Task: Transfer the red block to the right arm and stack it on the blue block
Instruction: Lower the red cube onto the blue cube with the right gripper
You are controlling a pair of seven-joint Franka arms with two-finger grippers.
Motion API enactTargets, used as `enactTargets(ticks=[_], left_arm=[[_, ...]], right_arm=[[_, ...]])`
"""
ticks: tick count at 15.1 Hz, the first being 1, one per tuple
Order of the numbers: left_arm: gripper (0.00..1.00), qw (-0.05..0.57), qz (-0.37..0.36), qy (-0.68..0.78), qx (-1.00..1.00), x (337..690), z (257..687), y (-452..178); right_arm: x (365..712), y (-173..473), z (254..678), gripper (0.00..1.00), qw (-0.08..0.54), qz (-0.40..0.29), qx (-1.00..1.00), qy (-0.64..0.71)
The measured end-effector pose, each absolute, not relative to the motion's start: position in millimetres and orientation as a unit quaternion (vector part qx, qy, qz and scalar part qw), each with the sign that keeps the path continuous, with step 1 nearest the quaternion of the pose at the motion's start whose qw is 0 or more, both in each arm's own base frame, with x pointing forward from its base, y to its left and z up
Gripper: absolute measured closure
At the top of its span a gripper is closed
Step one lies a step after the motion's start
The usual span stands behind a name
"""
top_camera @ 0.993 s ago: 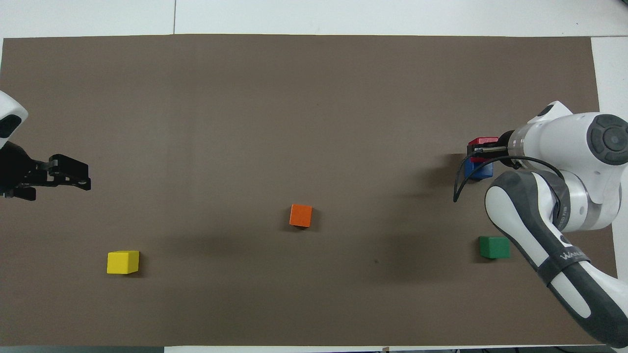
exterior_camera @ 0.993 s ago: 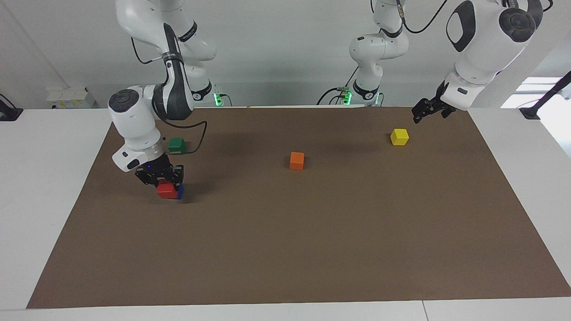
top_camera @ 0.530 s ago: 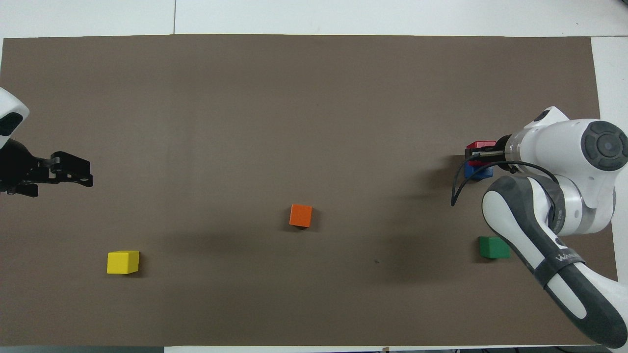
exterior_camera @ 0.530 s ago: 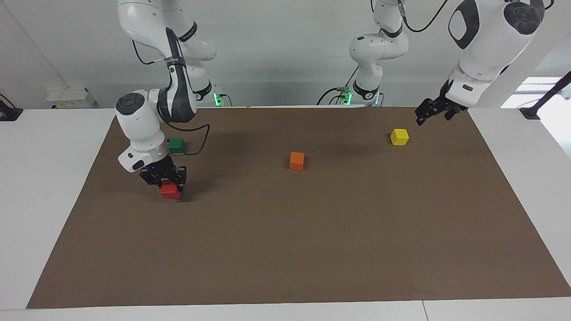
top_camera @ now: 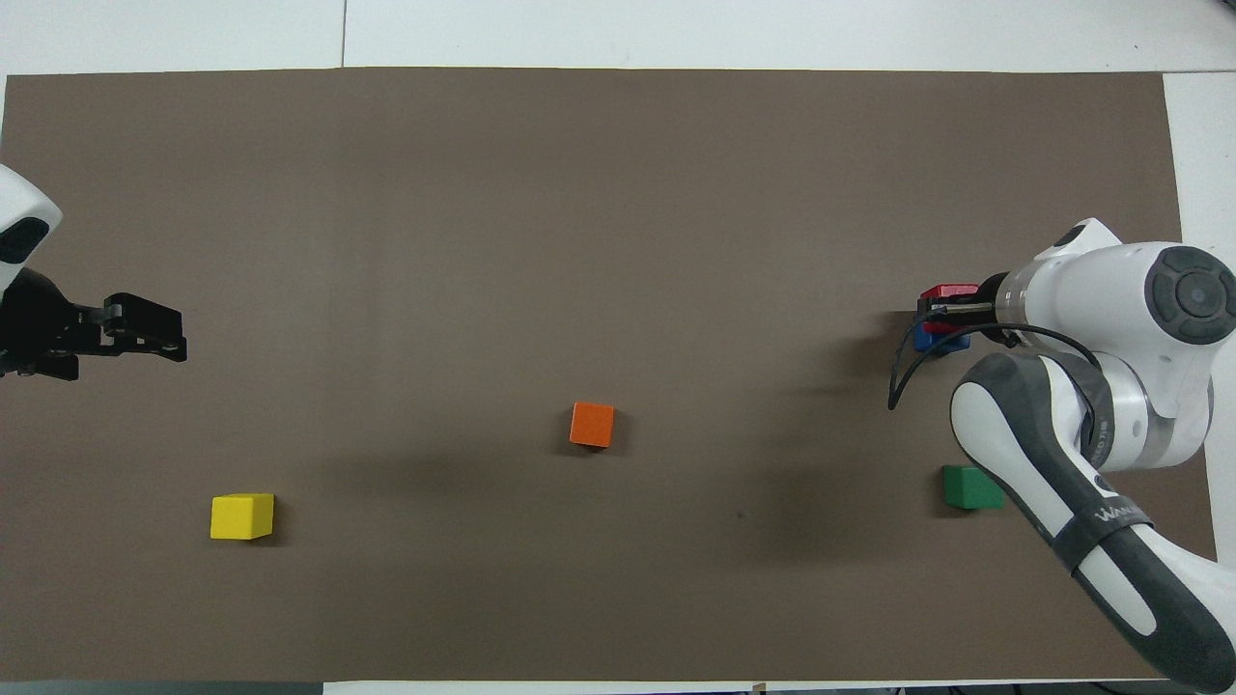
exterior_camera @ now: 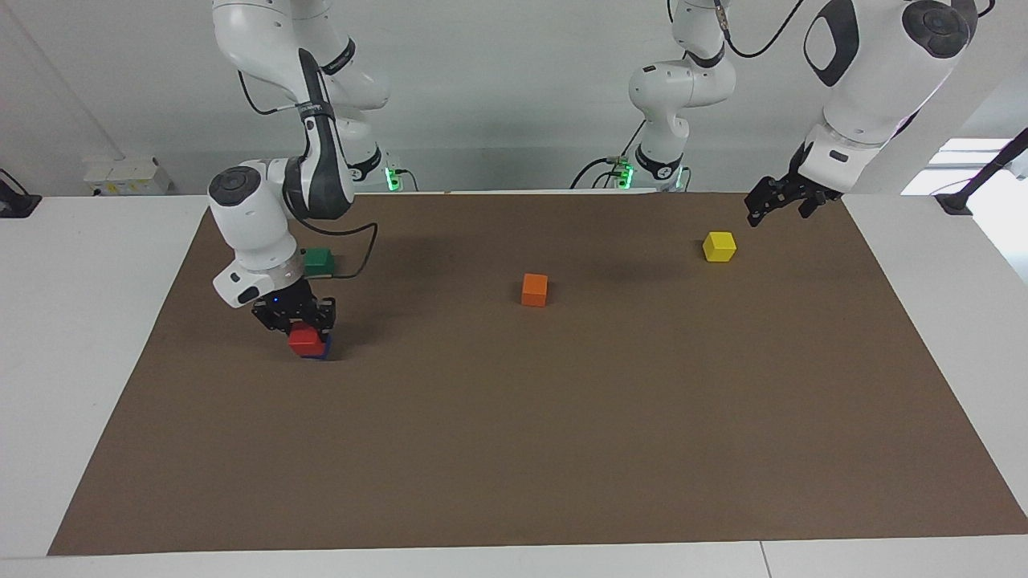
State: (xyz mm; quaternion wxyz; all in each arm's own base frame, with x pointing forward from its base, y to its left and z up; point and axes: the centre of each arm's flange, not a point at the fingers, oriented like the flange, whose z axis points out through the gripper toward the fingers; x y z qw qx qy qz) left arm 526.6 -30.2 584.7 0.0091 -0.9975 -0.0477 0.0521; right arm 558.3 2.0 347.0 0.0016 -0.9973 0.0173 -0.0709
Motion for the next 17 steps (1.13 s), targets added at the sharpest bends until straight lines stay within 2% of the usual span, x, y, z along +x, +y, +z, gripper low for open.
enactTargets(ticks=[13, 15, 17], left_arm=[[0.00, 0.007, 0.033, -0.045, -0.998, 529.6, 597.9, -32.4], [0.00, 0.007, 0.033, -0.046, -0.998, 529.7, 597.9, -31.0], [0.00, 0.007, 0.033, -0.047, -0.998, 529.7, 597.9, -30.1]], right_arm=[[553.7, -0.7, 347.2, 0.44, 0.001, -0.069, -0.997, 0.029], [551.7, -1.2, 344.2, 0.30, 0.001, -0.066, -0.997, 0.031], [550.0, -1.3, 341.6, 0.07, 0.001, -0.063, -0.998, 0.032]])
